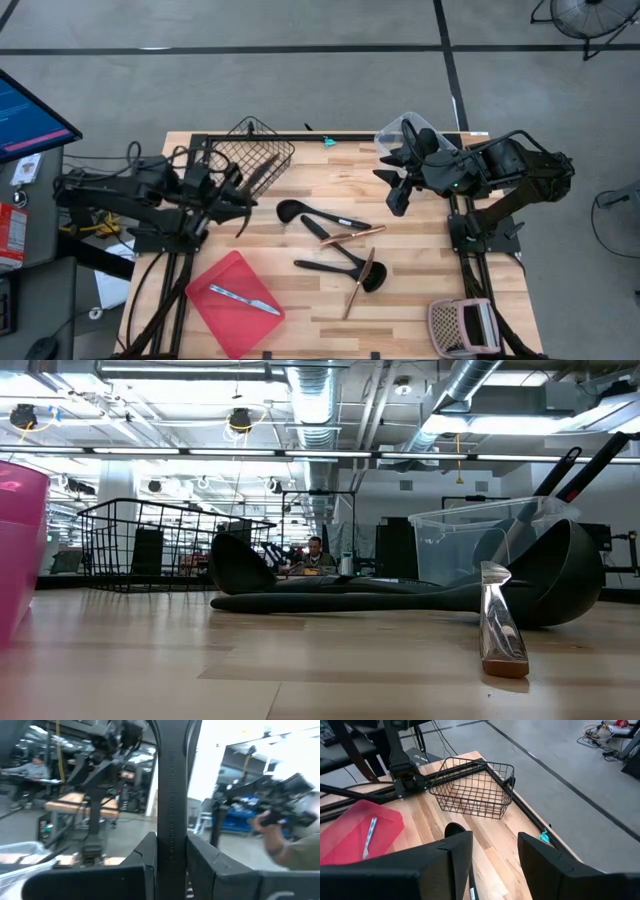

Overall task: Pick & Place Kitchen Items
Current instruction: Put the slotted spatula into the transparent bin

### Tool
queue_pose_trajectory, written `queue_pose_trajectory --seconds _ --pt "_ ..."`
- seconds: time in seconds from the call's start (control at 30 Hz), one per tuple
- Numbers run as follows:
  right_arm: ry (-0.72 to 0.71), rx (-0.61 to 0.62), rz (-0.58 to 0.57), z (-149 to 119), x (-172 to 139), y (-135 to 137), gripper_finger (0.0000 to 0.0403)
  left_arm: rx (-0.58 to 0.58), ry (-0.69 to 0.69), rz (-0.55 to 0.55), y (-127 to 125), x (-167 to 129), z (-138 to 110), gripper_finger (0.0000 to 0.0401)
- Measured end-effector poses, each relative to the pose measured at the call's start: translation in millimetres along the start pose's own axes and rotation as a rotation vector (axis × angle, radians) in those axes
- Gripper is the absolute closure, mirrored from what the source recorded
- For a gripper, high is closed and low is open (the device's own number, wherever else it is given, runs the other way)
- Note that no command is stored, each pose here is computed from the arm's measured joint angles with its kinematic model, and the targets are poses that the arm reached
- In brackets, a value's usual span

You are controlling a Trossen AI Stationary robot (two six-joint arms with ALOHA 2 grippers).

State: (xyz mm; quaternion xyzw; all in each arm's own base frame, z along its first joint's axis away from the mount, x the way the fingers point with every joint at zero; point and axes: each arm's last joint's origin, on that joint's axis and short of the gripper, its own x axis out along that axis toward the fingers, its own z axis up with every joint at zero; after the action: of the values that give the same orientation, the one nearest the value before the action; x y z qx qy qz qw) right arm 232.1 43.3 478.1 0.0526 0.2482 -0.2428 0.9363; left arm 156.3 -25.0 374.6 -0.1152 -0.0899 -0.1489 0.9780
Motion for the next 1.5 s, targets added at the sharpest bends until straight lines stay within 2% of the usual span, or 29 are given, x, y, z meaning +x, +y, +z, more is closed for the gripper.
queue_pose_trajectory --seconds 0.4,0.67,0.83,0.97,1.07,1.13,1.27,1.5 --pt "0.0 -0.012 0.0 0 0 0 0.0249 -0.066 -0.079 -0.099 -9 -22 16 0.0352" --pt "0.001 -0.013 -0.009 1 8 4 0.0249 -0.025 -0.163 -0.121 -13 -32 26 0.0352" --pt "-0.076 -0.082 0.012 11 25 19 0.0249 -0.005 -0.235 -0.139 -15 -33 33 0.0352" --pt "-0.193 -0.157 0.036 25 46 39 0.0249 0.032 -0.306 -0.154 -16 -31 38 0.0352" --pt "-0.285 -0.18 0.117 36 67 53 0.0249 0.072 -0.353 -0.16 -16 -26 41 0.0352" --pt "-0.362 -0.164 0.207 45 85 62 0.0248 0.101 -0.384 -0.161 -15 -22 42 0.0352" --pt "-0.427 -0.168 0.387 50 120 74 0.0241 0.139 -0.411 -0.156 -13 -10 40 0.0352" --pt "-0.406 -0.206 0.483 44 170 75 0.0212 0.146 -0.404 -0.153 -9 6 32 0.0352"
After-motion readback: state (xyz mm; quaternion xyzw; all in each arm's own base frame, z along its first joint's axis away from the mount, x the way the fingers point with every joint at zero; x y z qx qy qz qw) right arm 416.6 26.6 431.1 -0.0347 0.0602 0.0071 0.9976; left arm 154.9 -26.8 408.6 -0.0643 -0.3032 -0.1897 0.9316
